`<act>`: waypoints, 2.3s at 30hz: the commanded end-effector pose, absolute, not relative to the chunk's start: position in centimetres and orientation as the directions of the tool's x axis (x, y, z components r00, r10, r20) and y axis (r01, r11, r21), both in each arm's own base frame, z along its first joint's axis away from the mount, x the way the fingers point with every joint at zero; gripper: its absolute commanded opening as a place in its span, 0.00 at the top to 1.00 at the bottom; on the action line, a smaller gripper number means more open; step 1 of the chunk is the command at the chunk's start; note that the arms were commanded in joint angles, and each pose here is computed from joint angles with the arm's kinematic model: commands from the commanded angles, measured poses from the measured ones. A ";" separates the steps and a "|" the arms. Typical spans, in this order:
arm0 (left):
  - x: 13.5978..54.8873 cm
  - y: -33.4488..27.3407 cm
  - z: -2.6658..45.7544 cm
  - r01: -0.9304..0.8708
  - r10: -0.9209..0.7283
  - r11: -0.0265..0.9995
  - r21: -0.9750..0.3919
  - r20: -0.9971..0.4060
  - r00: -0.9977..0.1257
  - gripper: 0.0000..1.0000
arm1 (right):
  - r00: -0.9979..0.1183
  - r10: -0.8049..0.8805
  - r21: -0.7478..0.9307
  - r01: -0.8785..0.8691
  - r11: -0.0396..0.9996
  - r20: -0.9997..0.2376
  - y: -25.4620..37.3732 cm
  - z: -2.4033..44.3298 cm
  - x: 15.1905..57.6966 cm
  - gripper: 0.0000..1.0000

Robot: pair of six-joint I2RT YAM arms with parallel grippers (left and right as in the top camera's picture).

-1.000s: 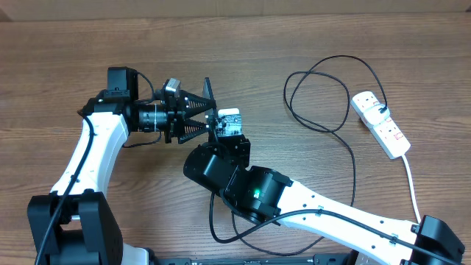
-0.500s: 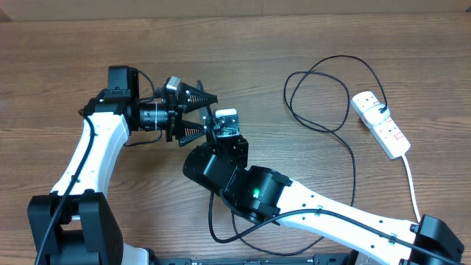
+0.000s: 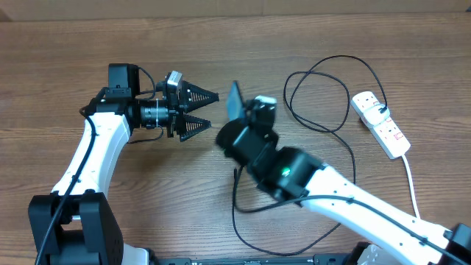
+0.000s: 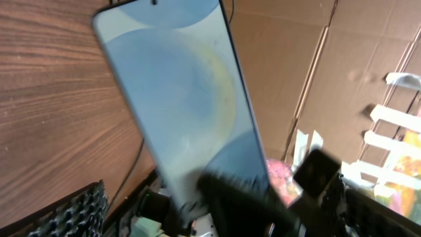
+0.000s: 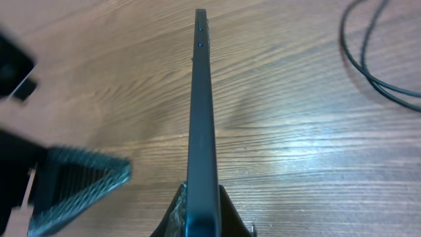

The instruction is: Plug charger to phone and switch on socket

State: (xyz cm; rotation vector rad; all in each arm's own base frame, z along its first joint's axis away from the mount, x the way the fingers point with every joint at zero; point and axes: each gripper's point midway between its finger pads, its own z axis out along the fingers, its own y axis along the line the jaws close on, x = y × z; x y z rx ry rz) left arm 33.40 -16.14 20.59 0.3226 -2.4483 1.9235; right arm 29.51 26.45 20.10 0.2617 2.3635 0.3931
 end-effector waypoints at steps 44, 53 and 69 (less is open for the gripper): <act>13.2 -5.2 29.7 -0.034 -0.509 0.806 -0.591 -0.663 -0.550 0.01 | -0.930 0.321 0.861 0.009 0.509 -0.179 27.7 21.3 29.7 0.96; 16.3 -6.5 27.4 -0.011 -0.555 0.741 -0.672 -0.602 -0.574 0.00 | -0.965 0.201 0.954 -0.111 0.278 -0.171 25.6 22.1 29.2 0.96; 22.4 -9.4 23.1 -0.131 -0.791 0.258 -0.957 -0.131 -0.597 0.01 | -0.950 0.273 0.988 -0.153 0.006 -0.149 24.9 23.6 27.2 0.96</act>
